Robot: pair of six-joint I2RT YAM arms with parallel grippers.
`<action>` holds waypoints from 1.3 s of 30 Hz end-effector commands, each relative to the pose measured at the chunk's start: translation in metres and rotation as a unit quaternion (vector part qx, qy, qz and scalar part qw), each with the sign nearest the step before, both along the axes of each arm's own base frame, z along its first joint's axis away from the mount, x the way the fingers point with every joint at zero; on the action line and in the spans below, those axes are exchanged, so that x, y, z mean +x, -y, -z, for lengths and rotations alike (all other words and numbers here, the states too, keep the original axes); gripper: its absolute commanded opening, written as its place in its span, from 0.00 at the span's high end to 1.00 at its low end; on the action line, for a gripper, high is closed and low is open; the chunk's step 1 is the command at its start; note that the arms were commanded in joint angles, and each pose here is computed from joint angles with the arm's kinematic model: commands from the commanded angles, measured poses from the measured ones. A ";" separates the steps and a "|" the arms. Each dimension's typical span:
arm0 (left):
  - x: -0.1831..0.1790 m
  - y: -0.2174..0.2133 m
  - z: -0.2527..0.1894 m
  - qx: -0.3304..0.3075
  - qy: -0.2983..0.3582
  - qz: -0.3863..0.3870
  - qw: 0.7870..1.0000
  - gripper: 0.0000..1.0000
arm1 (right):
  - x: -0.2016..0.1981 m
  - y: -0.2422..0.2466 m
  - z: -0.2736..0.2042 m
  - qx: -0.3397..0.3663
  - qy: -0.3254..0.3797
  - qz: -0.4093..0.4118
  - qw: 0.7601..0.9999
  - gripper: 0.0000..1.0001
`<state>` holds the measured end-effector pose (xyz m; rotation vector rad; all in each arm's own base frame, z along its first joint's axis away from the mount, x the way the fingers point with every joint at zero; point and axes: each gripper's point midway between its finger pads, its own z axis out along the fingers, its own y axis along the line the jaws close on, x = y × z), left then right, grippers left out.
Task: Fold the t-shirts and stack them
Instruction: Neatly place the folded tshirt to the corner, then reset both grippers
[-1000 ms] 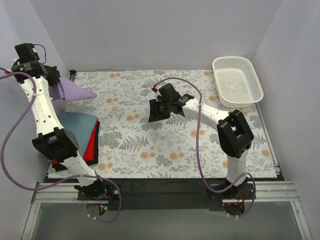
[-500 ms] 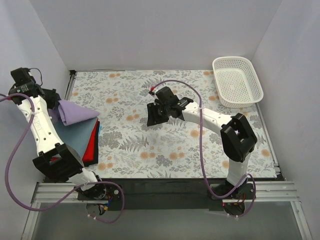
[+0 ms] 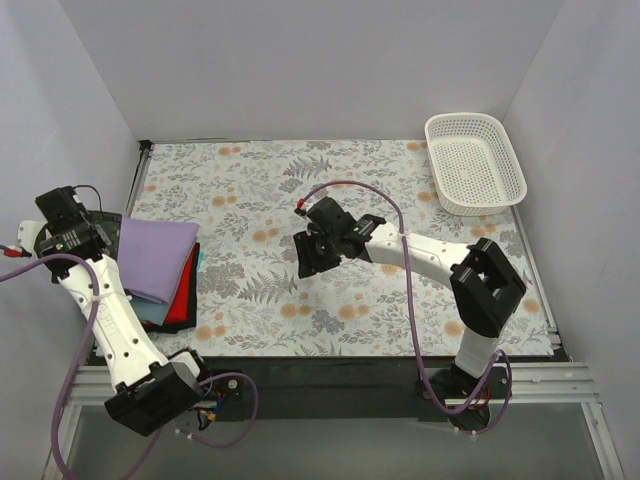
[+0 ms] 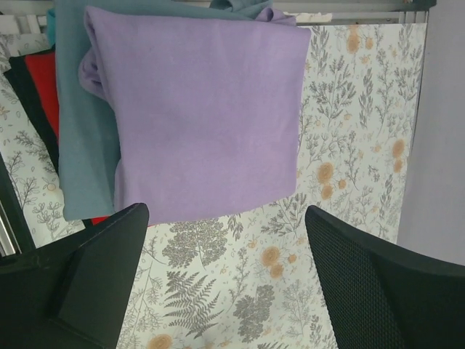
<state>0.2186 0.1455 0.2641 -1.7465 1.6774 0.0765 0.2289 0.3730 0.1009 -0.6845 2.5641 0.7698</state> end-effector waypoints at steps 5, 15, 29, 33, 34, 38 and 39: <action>0.020 0.002 0.001 -0.003 0.027 0.041 0.999 0.09 | 0.008 -0.004 -0.035 0.031 0.038 0.008 0.999 0.49; 0.069 0.056 0.001 -0.026 0.095 0.183 0.978 0.09 | 0.012 0.009 -0.047 0.028 0.071 0.028 0.997 0.49; 0.062 0.370 0.055 0.001 0.067 0.558 0.827 0.08 | 0.012 0.086 -0.126 0.059 0.195 0.135 0.970 0.45; 0.042 0.411 0.058 -0.004 0.090 0.632 0.770 0.08 | 0.005 0.116 -0.132 0.062 0.223 0.168 0.958 0.45; 0.037 0.416 0.060 -0.001 0.090 0.649 0.756 0.09 | 0.004 0.129 -0.140 0.066 0.238 0.187 0.951 0.44; 0.024 0.418 0.071 0.007 0.086 0.678 0.730 0.08 | -0.005 0.164 -0.130 0.065 0.254 0.235 0.936 0.38; 0.023 0.416 0.072 0.011 0.085 0.680 0.728 0.08 | -0.007 0.168 -0.131 0.069 0.258 0.240 0.933 0.36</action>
